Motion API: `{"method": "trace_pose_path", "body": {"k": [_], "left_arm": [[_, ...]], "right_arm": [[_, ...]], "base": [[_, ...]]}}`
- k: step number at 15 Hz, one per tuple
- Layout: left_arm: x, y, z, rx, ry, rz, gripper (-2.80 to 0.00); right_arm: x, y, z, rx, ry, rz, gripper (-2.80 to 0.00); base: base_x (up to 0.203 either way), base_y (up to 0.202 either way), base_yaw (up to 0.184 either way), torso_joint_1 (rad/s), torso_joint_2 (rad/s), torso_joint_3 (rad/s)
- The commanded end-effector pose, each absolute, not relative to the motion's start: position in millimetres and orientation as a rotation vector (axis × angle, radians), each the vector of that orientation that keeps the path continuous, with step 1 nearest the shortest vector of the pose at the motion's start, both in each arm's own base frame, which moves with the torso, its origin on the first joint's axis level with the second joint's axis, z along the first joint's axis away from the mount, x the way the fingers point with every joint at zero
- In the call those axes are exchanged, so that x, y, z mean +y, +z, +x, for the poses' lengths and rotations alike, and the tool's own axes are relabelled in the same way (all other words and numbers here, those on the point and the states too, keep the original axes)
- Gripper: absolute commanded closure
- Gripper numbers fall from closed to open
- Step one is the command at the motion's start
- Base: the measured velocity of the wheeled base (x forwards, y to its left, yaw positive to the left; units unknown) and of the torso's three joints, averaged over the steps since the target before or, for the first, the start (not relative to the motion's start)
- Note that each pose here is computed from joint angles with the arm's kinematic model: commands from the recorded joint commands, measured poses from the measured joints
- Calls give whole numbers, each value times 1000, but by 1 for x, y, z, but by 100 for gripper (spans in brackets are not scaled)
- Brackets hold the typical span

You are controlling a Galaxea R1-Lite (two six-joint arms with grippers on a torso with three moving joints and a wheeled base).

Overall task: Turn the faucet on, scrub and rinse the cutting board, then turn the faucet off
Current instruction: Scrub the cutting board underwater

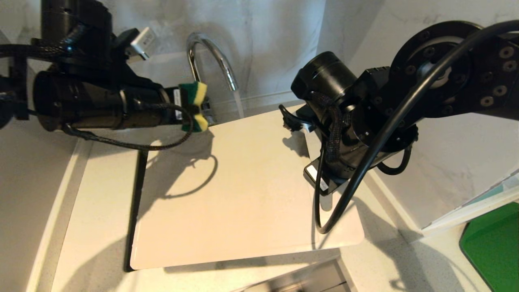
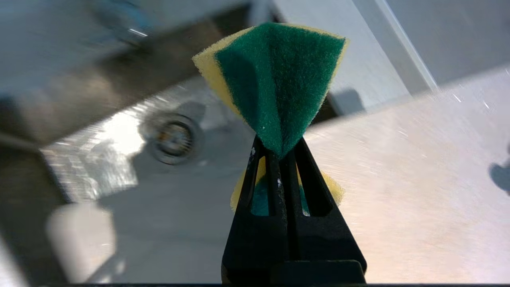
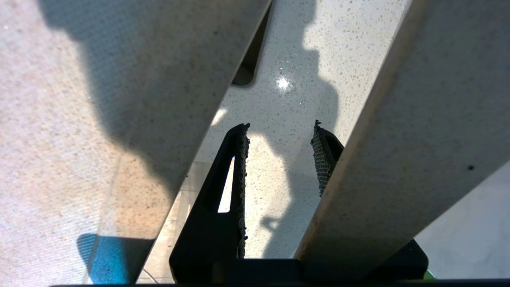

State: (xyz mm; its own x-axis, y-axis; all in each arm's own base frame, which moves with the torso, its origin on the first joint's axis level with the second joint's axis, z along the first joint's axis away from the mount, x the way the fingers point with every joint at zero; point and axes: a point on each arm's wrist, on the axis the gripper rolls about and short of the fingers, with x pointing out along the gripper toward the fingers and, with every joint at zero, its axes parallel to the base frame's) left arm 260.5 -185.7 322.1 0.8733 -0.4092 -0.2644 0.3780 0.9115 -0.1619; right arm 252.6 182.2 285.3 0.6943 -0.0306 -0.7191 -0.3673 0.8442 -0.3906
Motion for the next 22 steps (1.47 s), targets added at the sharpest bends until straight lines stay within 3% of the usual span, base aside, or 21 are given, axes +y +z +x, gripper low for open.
{"method": "trace_pose_path", "body": {"k": [1,7,12,17,22], "left_arm": [[-218,293,279,383,-431,-100,0],[-185,267,305,474,-316,-147,0],[-111,262,306,520,-259,-214,0],[-44,222,300,539,-194,-246,0],[-48,253,287,412,-237,-244,0]], "right_arm": [[183,283,253,799,196,-552,0],[184,281,254,805,197,-551,0],[185,280,255,806,197,-554,0],[185,280,256,805,196,-556,0],[184,281,255,805,194,-553,0]], "base": [[0,0,0,0,0,0],[0,0,0,0,0,0],[0,0,0,0,0,0],[0,0,0,0,0,0],[0,0,0,0,0,0]]}}
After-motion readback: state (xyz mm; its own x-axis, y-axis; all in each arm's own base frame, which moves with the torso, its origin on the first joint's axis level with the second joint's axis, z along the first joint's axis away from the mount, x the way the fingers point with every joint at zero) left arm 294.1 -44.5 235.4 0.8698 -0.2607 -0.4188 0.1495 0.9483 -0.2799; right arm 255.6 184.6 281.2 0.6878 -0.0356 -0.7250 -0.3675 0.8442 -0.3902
